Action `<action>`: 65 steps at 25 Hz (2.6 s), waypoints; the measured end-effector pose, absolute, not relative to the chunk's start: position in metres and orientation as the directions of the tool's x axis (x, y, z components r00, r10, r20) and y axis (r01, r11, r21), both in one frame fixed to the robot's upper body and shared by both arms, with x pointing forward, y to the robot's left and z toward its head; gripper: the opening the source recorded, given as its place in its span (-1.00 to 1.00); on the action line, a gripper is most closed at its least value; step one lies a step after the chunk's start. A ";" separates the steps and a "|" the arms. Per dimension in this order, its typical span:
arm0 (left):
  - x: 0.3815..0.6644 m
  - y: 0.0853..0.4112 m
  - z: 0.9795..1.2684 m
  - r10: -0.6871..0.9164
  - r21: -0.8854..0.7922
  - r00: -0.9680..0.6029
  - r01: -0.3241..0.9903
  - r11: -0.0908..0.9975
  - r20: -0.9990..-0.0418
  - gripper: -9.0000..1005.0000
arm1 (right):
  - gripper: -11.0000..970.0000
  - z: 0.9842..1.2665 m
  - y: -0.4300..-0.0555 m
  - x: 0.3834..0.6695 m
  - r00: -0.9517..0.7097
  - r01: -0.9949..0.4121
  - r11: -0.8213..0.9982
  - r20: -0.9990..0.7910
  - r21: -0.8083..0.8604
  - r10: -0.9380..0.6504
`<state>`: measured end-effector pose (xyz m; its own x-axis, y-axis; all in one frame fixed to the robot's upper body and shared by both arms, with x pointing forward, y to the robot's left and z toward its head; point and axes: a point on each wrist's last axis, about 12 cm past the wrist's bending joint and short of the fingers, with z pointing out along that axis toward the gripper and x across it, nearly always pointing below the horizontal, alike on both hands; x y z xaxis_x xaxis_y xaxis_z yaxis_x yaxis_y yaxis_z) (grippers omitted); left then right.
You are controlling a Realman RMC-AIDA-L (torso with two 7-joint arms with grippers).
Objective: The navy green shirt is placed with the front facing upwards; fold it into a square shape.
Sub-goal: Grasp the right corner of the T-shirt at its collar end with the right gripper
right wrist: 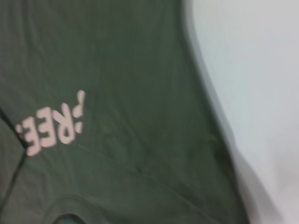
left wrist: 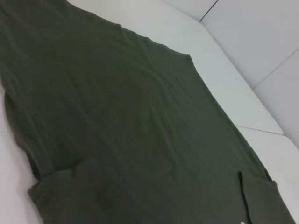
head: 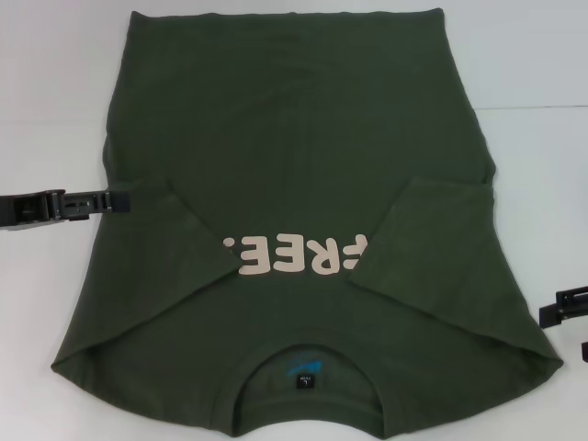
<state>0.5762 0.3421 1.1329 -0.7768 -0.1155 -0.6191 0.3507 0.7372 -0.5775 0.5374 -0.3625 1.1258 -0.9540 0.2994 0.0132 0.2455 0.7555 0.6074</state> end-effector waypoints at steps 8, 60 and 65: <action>0.576 0.340 1.129 -0.102 -0.571 -0.773 0.365 0.735 -0.626 0.89 | 0.82 1.122 -0.350 0.544 -0.965 0.224 0.792 0.017 0.568 0.261; 0.578 0.333 1.129 -0.093 -0.569 -0.764 0.386 0.726 -0.638 0.89 | 0.20 1.108 -0.335 0.549 -0.975 0.196 0.835 0.013 0.514 0.222; 0.578 0.333 1.129 -0.090 -0.566 -0.761 0.392 0.726 -0.642 0.89 | 0.16 1.108 -0.334 0.550 -0.976 0.190 0.834 0.012 0.518 0.215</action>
<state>0.5784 0.3331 1.1288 -0.7615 -0.0895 -0.6420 0.3915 0.7258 -0.5656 0.5498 -0.3340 1.1083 -0.9765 0.2153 0.0121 0.1903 0.8342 0.5175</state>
